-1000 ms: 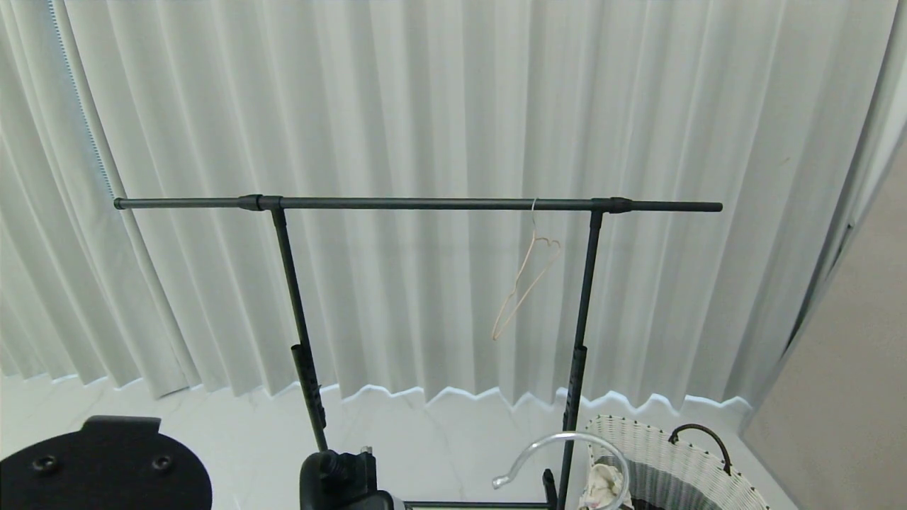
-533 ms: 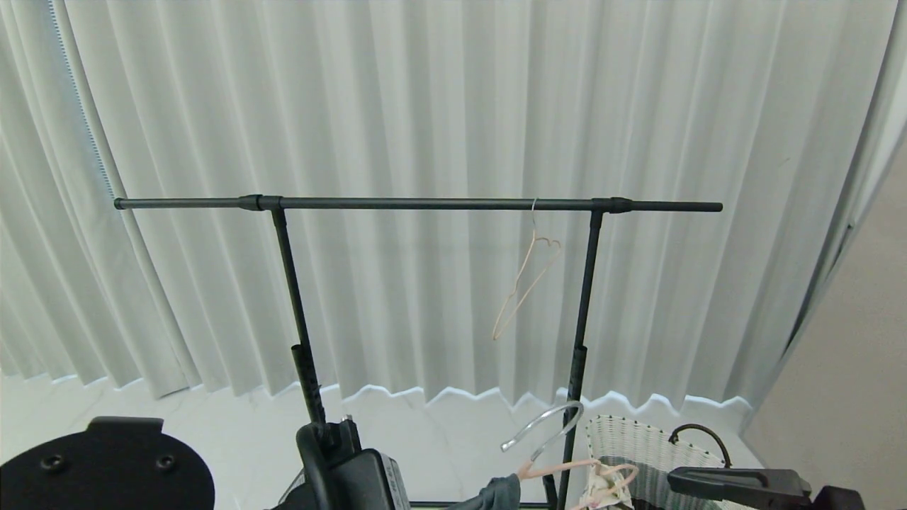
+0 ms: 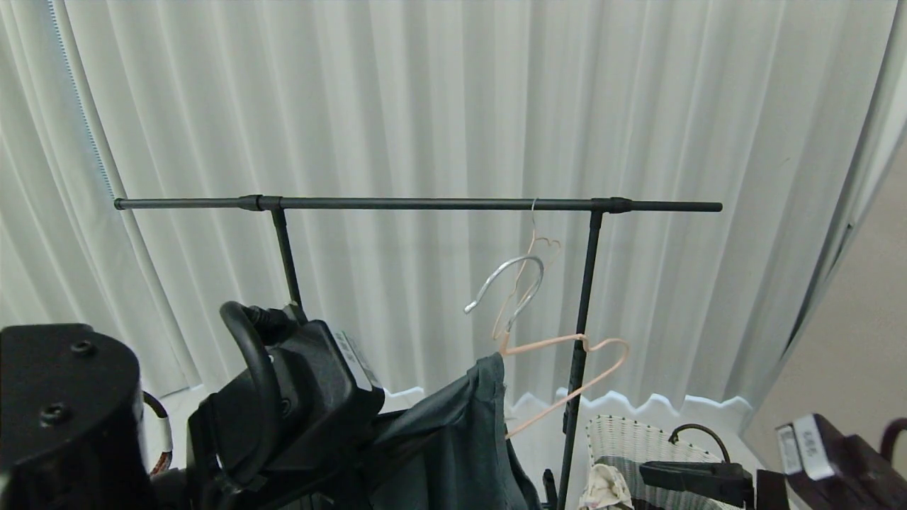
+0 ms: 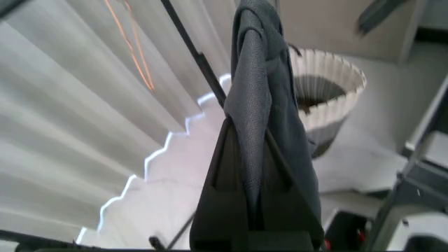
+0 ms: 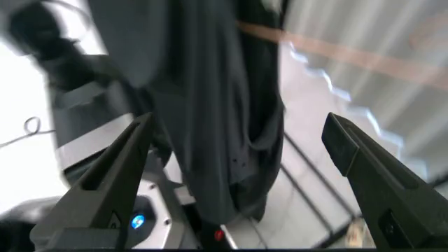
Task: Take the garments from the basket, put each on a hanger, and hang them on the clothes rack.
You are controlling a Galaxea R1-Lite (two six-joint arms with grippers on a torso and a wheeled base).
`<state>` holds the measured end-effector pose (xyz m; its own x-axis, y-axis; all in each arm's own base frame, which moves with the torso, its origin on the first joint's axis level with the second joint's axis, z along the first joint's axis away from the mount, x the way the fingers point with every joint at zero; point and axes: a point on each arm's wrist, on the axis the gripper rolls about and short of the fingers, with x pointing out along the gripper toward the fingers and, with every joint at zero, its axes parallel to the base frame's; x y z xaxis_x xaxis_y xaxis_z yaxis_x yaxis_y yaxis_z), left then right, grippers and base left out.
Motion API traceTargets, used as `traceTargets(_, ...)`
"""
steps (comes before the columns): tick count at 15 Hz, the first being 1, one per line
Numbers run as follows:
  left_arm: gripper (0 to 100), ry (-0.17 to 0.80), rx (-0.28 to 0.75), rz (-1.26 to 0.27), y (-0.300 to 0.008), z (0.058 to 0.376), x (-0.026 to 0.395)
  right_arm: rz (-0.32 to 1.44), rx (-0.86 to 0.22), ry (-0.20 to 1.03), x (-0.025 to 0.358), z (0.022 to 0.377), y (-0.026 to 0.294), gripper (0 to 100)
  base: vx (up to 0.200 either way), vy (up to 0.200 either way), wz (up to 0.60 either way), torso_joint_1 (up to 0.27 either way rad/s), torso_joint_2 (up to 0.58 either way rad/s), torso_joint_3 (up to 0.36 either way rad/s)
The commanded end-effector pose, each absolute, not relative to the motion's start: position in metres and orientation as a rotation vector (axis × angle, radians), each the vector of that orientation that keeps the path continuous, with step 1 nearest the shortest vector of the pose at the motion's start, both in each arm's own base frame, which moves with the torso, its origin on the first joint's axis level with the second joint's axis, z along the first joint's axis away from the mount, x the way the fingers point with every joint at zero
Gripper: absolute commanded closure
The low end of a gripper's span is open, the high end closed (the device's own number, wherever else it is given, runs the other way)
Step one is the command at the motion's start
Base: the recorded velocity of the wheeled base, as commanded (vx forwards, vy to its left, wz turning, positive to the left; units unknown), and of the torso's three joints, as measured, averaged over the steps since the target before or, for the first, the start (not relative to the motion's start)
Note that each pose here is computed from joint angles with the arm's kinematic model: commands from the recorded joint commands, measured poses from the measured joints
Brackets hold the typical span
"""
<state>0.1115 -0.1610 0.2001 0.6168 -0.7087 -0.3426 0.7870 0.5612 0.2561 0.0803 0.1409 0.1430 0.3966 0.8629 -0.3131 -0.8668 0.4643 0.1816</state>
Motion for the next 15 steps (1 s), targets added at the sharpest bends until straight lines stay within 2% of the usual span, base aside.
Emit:
traceTargets(1, 100, 0.186, 0.392, -0.885, -0.162, 0.207, 0.112, 0.959, 0.011, 0.508, 0.120, 0.130, 0.164, 0, 0.000, 0.000, 0.00, 0.000, 0.00, 0.000)
traceTargets(7, 100, 0.153, 0.372, -0.884, -0.164, 0.218, 0.114, 0.790, 0.043, 0.579, 0.166, 0.112, 0.190, 0, 0.000, 0.000, 0.00, 0.000, 0.00, 0.000)
traceTargets(15, 100, 0.144, 0.366, -0.888, -0.166, 0.221, 0.114, 0.895, -0.013, 0.607, 0.145, 0.103, 0.215, 0, 0.000, 0.000, 0.00, 0.000, 0.00, 0.000)
